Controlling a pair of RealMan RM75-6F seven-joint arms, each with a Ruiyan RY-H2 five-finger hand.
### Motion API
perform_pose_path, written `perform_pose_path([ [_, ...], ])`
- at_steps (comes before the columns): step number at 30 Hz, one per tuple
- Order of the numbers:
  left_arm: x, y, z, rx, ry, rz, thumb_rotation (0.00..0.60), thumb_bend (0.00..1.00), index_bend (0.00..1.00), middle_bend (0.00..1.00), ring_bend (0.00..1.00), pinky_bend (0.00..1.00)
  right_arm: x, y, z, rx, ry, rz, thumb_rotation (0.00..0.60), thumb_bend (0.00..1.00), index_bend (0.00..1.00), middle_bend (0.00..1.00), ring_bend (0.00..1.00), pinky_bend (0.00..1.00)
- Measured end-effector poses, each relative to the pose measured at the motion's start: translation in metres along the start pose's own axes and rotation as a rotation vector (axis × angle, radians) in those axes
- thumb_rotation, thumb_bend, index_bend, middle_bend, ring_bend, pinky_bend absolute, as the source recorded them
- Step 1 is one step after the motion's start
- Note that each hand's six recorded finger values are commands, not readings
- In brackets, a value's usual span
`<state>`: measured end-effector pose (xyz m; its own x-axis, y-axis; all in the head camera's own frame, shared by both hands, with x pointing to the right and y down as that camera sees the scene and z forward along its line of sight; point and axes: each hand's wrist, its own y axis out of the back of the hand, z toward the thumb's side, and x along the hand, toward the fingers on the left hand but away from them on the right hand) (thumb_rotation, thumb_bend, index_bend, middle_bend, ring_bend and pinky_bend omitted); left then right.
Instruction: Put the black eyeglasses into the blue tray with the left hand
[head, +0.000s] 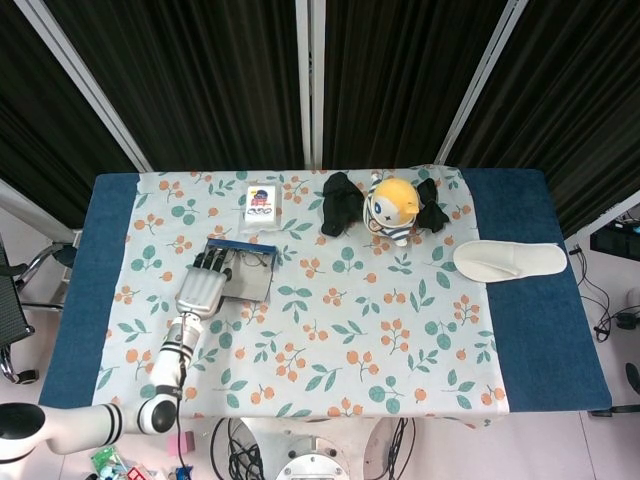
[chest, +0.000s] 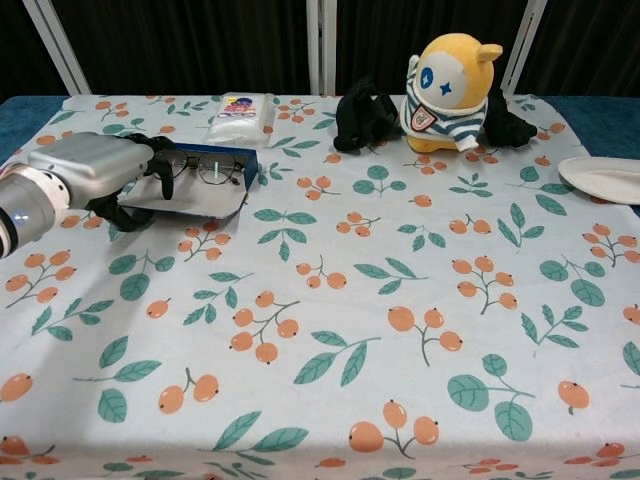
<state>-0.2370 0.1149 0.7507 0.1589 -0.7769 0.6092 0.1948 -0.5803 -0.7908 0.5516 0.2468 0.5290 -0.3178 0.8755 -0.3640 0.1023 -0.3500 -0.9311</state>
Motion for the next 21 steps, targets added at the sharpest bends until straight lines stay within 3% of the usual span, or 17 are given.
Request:
perform_pose_path([
  [9, 0.004, 0.009, 0.006, -0.045, -0.026, 0.094, 0.6, 0.48, 0.43, 0.0, 0.0, 0.12, 0.0, 0.001, -0.001, 0.002, -0.007, -0.004, 0.6, 0.23, 0.0, 0.0, 0.0, 0.0],
  [16, 0.0, 0.009, 0.004, -0.129, -0.052, 0.136, 0.6, 0.48, 0.6, 0.0, 0.0, 0.12, -0.002, -0.001, 0.0, 0.0, -0.009, 0.004, 0.6, 0.23, 0.0, 0.0, 0.0, 0.0],
  [21, -0.009, 0.005, -0.005, -0.142, -0.051, 0.142, 0.6, 0.51, 0.67, 0.0, 0.0, 0.12, -0.002, -0.001, 0.001, 0.002, -0.006, 0.002, 0.6, 0.23, 0.0, 0.0, 0.0, 0.0],
])
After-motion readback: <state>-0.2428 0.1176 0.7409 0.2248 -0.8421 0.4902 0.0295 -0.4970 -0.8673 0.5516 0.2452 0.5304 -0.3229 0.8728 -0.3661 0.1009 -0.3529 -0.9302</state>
